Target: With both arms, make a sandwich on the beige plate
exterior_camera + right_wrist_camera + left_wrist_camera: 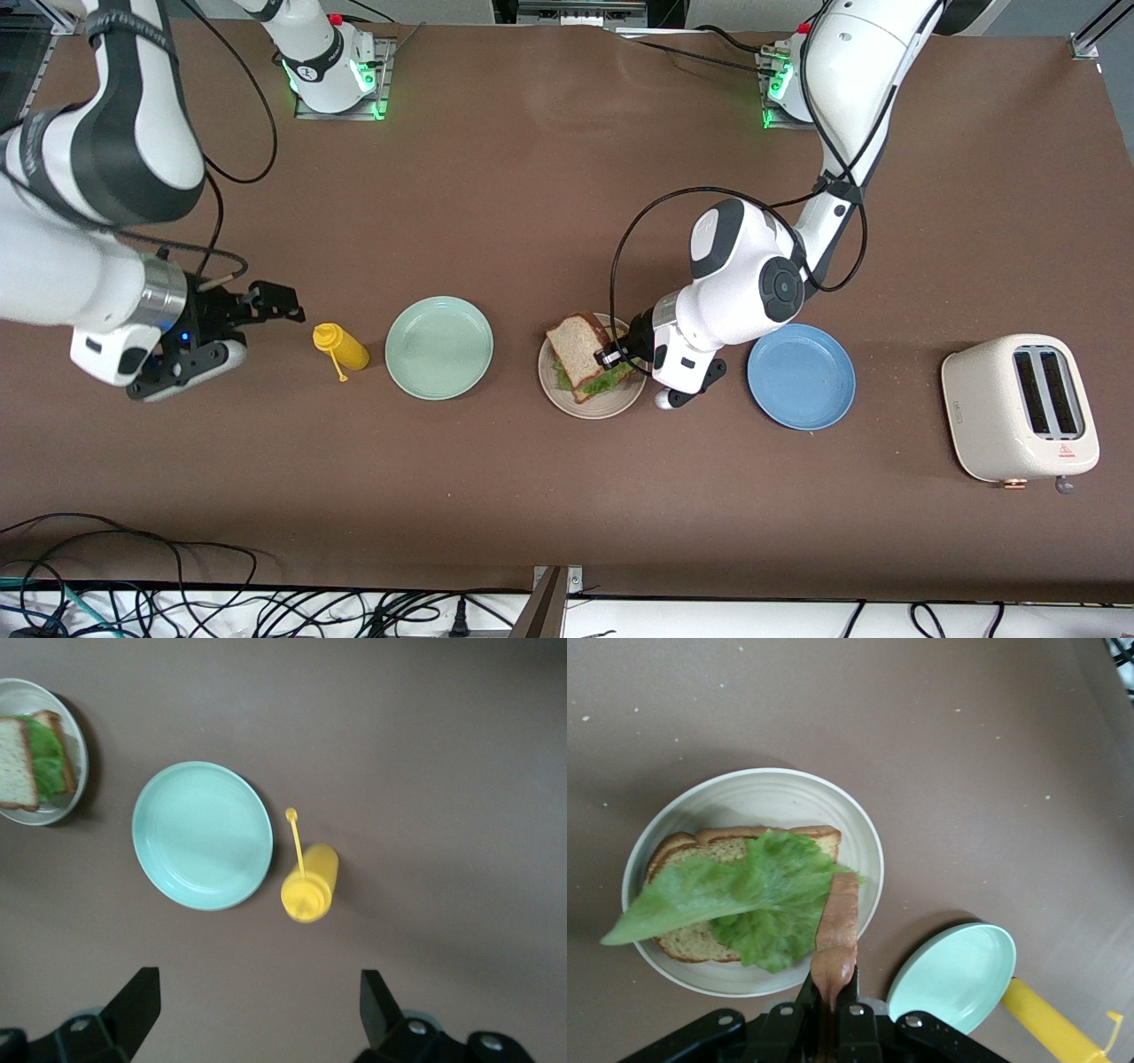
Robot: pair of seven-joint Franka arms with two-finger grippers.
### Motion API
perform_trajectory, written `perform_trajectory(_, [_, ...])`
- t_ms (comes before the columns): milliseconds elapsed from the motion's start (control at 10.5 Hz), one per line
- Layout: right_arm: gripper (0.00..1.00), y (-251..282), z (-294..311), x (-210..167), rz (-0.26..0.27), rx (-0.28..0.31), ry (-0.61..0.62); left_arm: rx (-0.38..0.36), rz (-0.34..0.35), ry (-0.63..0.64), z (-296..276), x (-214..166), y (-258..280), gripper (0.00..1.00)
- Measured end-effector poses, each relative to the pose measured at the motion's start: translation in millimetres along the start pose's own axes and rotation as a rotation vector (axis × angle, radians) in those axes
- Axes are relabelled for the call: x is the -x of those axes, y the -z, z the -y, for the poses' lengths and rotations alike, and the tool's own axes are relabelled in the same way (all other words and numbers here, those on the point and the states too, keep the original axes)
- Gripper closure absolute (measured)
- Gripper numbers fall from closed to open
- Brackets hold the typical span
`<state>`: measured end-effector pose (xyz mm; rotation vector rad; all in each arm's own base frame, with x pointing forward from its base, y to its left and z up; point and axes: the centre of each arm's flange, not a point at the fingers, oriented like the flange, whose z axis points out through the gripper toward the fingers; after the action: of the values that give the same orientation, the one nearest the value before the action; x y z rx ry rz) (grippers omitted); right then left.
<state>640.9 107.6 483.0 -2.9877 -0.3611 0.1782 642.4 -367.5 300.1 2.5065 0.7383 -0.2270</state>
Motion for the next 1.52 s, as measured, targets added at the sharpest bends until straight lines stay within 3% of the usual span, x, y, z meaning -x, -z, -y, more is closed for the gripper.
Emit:
perform_trajectory(190, [0.0, -3, 16, 49, 0.03, 0.096, -0.204, -0.006, 0.002, -0.012, 3, -1, -3, 0.9])
perform_trajectory(381, [0.0, 20, 17, 88, -0.009, 0.141, -0.306, -0.005, -0.002, -0.013, 4, -2, -3, 0.89])
perform_trajectory(667, [0.0, 77, -45, 111, -0.131, 0.134, -0.406, -0.005, -0.006, -0.011, 5, -5, -2, 0.52])
perform_trajectory(857, [0.0, 93, -65, 113, -0.155, 0.135, -0.369, -0.005, -0.006, -0.011, 5, -5, -2, 0.25])
perform_trajectory(1048, [0.0, 93, -56, 110, -0.152, 0.136, -0.349, -0.006, -0.008, -0.009, 6, -6, -1, 0.06])
perform_trajectory(1143, [0.0, 94, -52, 108, -0.147, 0.136, -0.342, -0.006, -0.009, -0.008, 6, -7, -1, 0.01])
perform_trajectory(1524, [0.0, 98, -49, 113, -0.104, 0.135, -0.343, -0.006, -0.011, -0.005, 7, -9, 1, 0.0])
